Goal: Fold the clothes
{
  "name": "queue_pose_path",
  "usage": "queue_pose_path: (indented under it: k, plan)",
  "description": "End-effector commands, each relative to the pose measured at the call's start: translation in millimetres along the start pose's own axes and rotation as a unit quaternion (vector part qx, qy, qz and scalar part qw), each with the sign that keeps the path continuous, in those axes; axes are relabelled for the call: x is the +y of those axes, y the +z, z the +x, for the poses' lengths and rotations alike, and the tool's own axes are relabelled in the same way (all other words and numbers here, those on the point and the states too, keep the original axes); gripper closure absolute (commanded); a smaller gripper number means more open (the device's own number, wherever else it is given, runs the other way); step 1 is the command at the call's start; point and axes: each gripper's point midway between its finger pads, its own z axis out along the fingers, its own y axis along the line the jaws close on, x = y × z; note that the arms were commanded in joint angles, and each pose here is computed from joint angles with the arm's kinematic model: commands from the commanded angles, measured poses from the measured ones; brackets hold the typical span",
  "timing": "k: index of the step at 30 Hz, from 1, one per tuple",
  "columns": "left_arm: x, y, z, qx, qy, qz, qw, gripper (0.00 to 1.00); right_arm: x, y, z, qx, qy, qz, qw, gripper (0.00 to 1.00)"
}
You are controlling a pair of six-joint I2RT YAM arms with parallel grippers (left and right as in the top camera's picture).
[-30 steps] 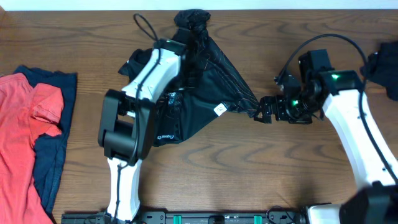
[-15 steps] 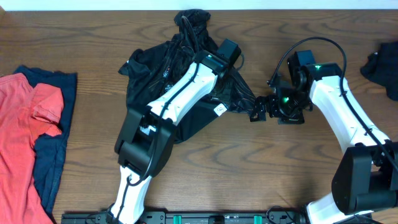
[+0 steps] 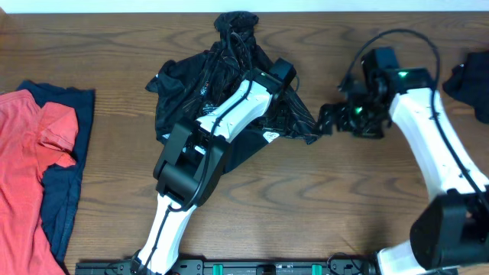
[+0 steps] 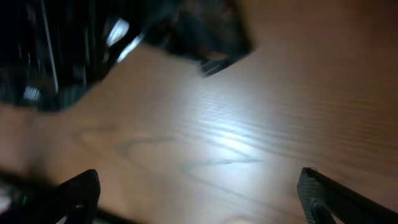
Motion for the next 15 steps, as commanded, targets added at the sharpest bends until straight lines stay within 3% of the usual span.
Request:
queue_pose_path:
  k: [1,7,10,15]
  plan:
    - [-5,0,0,0.002,0.0,0.008,1.0,0.33,-25,-33,-15,-0.057,0.056,0.058,0.995,0.01]
    - [-10,0,0,0.0,0.003,0.016,1.0,0.33,-44,-41,-13,-0.052,0.08,0.063,0.993,0.01]
    - [-16,0,0,0.0,0.011,0.028,1.0,0.43,-49,-43,-12,-0.051,0.083,0.064,0.993,0.01]
    - [-29,0,3,0.001,0.023,0.041,0.999,0.3,-49,-42,-11,-0.05,0.08,0.064,0.993,0.01]
